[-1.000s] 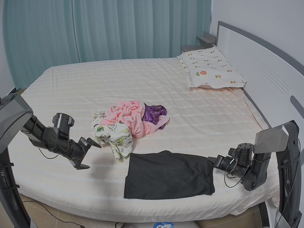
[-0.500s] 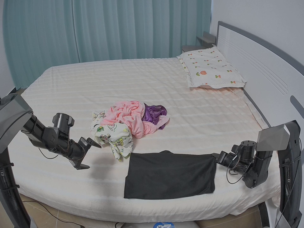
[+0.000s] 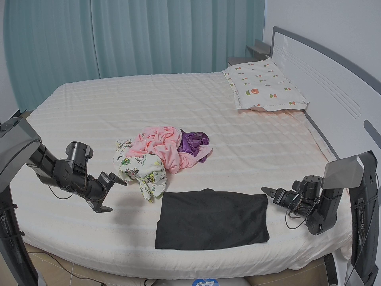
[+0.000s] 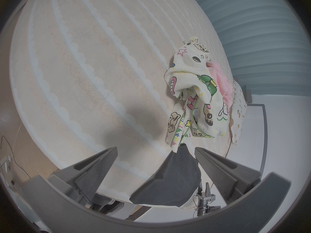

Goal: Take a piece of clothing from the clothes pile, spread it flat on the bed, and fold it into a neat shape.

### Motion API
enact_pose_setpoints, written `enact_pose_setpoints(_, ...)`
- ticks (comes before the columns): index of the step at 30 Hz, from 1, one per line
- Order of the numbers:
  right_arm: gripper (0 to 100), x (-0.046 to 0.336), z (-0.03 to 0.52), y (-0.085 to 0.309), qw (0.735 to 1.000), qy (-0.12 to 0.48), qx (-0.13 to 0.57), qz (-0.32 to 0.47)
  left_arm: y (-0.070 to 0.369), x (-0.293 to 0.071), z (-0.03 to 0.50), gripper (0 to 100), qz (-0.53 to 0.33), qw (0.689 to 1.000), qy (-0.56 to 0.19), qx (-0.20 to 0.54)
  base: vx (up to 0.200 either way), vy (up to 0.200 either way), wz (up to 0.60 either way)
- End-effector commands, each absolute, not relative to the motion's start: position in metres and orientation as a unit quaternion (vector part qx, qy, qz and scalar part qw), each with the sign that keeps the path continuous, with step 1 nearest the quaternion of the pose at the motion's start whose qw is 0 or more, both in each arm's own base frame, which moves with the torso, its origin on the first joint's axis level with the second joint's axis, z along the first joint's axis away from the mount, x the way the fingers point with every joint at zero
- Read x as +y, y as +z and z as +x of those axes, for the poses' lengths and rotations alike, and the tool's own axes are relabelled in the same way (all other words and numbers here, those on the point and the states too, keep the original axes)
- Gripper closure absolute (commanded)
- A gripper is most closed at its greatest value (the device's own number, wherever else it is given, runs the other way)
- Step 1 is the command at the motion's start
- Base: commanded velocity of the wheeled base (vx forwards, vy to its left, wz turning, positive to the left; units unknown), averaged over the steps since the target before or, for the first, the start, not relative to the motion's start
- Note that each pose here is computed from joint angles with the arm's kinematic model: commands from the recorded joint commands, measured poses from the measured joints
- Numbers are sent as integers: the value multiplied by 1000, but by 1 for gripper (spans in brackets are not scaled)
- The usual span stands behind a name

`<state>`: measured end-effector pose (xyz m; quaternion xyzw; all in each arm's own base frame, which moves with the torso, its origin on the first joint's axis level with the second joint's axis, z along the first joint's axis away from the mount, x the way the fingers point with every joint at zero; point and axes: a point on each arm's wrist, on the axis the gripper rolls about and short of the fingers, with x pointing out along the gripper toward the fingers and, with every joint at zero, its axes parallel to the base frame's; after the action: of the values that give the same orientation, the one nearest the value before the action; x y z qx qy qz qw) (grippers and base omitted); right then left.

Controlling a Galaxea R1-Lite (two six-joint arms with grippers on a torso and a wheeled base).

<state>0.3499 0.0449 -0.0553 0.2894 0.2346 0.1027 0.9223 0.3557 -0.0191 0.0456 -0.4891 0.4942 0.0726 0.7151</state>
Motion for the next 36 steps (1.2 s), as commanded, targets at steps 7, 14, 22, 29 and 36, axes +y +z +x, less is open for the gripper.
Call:
enact_pose_setpoints(7,0,36,296,25,932,116,183,291,45,-19,341,0,-491,730,56,472,0,0,0)
enact_pose_setpoints(14,0,25,239,87,943,126,115,285,88,-32,311,0,-484,792,-23,372,0,0,0)
enact_pose_setpoints(22,0,20,185,124,953,144,44,262,168,-34,271,0,-463,853,-40,239,0,0,0)
enact_pose_setpoints(29,0,10,145,150,964,133,-23,227,228,-23,205,0,-403,902,-15,154,0,0,0)
enact_pose_setpoints(36,0,8,103,197,963,144,-89,210,260,-12,139,0,-317,946,30,67,0,0,0)
